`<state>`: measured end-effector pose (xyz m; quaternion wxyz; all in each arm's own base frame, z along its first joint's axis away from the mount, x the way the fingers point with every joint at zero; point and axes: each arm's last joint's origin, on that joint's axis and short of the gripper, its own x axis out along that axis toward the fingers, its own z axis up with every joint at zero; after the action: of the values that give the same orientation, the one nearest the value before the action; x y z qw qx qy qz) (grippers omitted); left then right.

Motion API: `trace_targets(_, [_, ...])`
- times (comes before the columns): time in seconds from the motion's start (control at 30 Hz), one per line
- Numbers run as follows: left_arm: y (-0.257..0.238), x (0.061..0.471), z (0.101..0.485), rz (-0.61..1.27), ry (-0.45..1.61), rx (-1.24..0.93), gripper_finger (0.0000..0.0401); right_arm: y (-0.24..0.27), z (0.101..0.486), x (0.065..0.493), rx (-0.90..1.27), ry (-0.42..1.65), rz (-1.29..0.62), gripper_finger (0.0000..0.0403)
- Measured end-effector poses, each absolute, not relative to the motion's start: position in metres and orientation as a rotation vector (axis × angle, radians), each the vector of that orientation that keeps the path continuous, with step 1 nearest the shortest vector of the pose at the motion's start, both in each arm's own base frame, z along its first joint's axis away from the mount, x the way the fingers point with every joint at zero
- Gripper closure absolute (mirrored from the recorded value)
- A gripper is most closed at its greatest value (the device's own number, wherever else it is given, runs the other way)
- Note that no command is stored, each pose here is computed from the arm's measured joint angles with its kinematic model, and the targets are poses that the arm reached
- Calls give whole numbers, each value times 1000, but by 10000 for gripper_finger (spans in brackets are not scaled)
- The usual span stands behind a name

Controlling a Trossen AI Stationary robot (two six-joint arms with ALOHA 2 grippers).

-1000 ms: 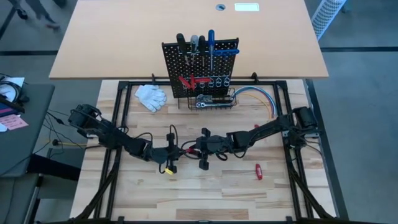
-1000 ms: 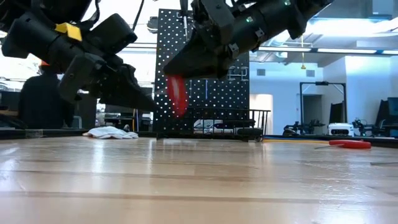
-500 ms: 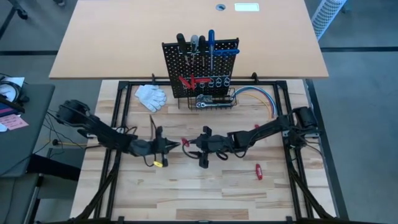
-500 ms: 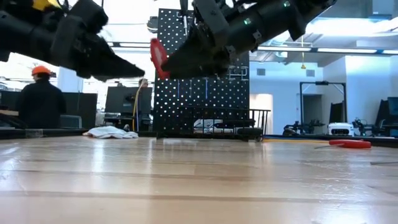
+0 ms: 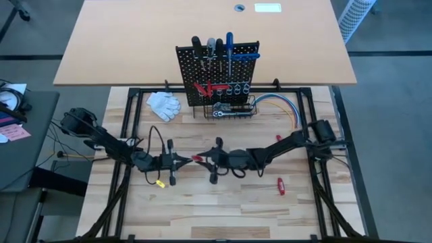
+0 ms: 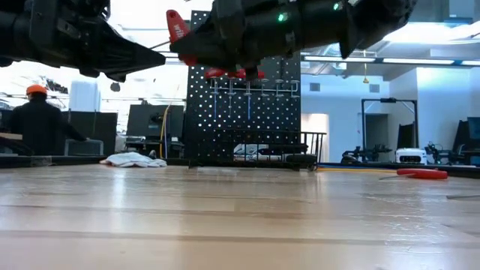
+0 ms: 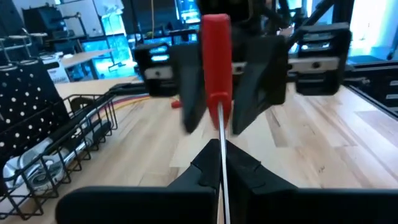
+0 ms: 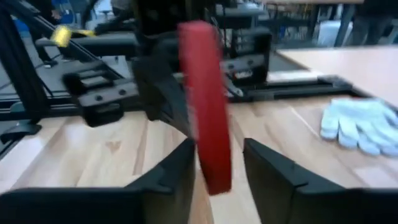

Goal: Hang tools onto peg board
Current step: Hang the red allen wrench on the pegboard

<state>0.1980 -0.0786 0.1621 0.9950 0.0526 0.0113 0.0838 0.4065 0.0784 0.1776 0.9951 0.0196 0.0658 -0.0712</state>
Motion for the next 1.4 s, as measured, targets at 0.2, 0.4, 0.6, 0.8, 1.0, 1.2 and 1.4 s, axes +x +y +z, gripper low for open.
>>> trace_targets(0.2, [-79, 198, 161, 167, 35, 118, 401, 98, 184, 401, -62, 100, -145, 348])
trace_targets(0.4, [-78, 197, 154, 208, 102, 161, 392, 100, 215, 381, -105, 219, -241, 368])
trace_targets(0.6, [-71, 194, 141, 382, 224, 211, 339, 69, 297, 338, -56, 430, -542, 368])
trace_targets(0.8, [-68, 194, 140, 396, 224, 181, 309, 10, 367, 321, -48, 649, -754, 368])
trace_targets(1.0, [-68, 194, 138, 394, 243, 191, 306, -39, 394, 333, -108, 759, -851, 368])
trace_targets(1.2, [-68, 193, 136, 394, 261, 183, 306, -66, 402, 342, -90, 796, -824, 368])
trace_targets(1.4, [-68, 193, 135, 389, 264, 179, 306, -82, 392, 342, -71, 871, -820, 368])
